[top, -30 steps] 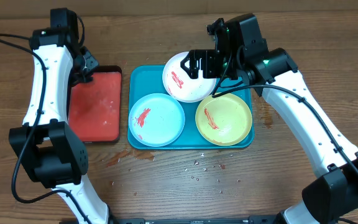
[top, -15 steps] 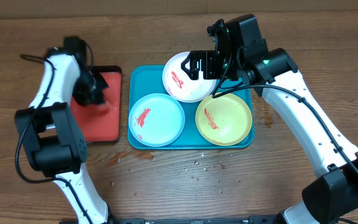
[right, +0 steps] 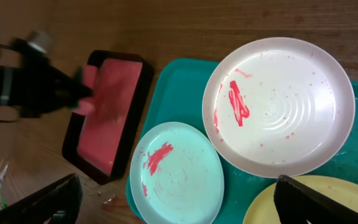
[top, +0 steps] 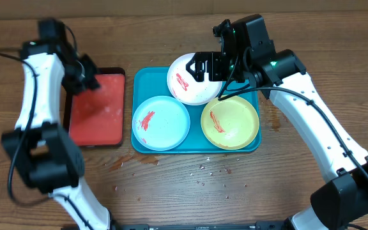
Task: Clean dirty plates on tray and stack at the side
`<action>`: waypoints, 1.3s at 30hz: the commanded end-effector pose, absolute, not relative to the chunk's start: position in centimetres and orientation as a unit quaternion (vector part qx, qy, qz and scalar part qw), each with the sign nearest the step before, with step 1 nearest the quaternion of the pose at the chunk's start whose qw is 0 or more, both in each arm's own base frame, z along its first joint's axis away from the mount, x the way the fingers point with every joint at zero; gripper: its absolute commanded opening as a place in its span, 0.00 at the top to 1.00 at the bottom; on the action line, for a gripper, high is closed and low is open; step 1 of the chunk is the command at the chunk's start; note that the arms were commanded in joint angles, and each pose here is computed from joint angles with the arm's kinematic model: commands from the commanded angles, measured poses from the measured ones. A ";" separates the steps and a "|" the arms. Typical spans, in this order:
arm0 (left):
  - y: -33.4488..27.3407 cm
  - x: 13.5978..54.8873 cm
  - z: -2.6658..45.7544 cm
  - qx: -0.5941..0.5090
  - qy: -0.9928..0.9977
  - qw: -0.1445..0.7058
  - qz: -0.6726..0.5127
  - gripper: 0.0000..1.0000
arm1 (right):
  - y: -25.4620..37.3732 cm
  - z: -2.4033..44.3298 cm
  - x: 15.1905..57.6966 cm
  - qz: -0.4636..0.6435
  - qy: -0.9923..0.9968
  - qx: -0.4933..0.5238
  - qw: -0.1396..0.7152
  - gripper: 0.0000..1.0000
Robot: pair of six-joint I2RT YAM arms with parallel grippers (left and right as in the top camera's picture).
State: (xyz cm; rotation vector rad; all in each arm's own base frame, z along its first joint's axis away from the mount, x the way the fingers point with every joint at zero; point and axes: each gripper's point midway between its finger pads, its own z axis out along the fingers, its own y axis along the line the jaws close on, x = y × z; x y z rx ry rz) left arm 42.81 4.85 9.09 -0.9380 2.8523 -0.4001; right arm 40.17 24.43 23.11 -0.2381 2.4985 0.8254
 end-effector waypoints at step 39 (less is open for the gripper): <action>-3.7 40.7 14.5 -0.143 0.982 0.077 -0.101 0.96 | 27.8 3.0 36.5 0.219 0.973 -0.072 0.020 0.50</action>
